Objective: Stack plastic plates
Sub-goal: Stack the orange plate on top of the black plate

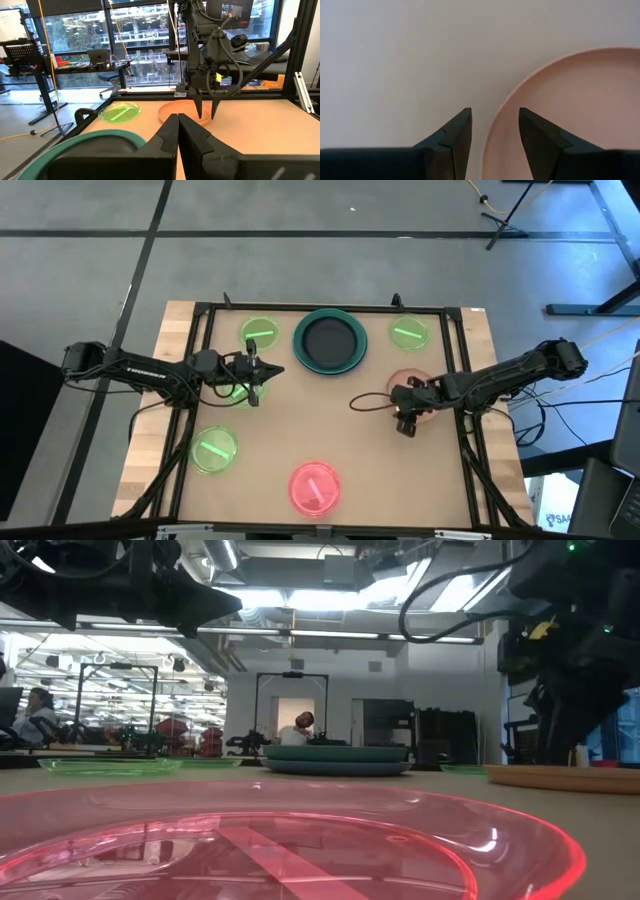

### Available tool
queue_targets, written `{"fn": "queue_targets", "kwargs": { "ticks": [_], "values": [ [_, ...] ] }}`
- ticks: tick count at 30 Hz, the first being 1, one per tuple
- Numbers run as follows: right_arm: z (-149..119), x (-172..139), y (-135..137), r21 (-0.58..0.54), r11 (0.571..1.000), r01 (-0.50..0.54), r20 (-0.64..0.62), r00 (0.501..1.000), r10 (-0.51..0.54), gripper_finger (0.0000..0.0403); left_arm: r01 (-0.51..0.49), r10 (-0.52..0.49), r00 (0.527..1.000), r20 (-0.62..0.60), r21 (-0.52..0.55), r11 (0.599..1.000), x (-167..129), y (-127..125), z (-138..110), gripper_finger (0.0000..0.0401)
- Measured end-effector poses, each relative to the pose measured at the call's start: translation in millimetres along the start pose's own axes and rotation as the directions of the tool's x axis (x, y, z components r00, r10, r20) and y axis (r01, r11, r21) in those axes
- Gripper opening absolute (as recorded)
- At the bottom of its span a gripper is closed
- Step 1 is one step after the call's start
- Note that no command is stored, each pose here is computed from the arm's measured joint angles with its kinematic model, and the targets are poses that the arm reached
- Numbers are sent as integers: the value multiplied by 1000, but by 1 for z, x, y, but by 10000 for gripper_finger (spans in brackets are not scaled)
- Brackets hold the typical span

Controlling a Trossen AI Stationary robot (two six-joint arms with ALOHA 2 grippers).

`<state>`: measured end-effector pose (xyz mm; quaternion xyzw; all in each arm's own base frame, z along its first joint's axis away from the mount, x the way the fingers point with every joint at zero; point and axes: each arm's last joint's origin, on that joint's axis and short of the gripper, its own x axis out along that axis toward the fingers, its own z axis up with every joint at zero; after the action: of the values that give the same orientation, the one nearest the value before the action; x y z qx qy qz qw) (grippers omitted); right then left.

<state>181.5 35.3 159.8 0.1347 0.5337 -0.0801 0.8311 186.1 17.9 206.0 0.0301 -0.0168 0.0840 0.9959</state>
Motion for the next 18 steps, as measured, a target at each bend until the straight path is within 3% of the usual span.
{"fn": "queue_targets", "kwargs": {
  "ticks": [18],
  "values": [
    [-15,15,-8,21,1000,8,11,1000,-8,148,-8,8,1000,0,0,1000,0,0,0,2]
  ]
}}
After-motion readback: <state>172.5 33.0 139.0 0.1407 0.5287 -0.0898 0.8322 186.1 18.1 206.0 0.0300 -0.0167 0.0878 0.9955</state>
